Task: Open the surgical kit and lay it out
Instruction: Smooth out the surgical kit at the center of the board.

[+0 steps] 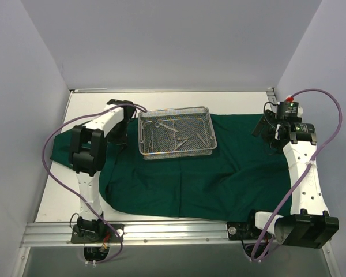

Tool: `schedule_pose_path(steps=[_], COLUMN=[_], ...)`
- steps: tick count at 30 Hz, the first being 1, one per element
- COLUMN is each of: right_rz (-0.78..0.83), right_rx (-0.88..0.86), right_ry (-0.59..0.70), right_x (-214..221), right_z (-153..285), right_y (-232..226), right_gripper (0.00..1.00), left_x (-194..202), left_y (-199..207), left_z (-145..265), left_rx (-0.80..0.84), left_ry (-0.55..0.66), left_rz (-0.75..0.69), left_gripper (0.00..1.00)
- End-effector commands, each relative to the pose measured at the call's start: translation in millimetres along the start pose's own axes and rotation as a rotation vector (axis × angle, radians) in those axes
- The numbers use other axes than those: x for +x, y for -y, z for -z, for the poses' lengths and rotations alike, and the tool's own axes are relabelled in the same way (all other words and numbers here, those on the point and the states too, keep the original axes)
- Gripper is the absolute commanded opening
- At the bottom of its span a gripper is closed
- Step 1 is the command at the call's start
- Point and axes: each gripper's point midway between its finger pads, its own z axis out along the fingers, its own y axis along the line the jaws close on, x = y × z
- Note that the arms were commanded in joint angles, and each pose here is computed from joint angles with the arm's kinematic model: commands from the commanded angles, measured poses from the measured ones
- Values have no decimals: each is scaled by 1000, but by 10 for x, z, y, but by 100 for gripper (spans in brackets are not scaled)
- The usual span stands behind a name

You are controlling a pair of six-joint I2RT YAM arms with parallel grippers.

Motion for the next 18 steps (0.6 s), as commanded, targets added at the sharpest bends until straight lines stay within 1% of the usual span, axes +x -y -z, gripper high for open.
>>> schedule_pose_path(steps=[1, 6, 11, 18], right_rz=[27, 33, 38, 35], right_rx=[-23, -21, -48, -56], right_ry=[16, 6, -1, -5], right_x=[-14, 21, 26, 55], right_z=[32, 2, 9, 6], right_y=[-44, -45, -102, -110], right_gripper=[70, 70, 70, 70], left_x=[-152, -232, -210, -194], left_y=[-55, 33, 85, 83], left_z=[84, -13, -149, -203], left_rx=[-36, -51, -66, -80], left_ry=[51, 43, 18, 18], left_rz=[0, -19, -36, -53], left_gripper=[71, 70, 67, 68])
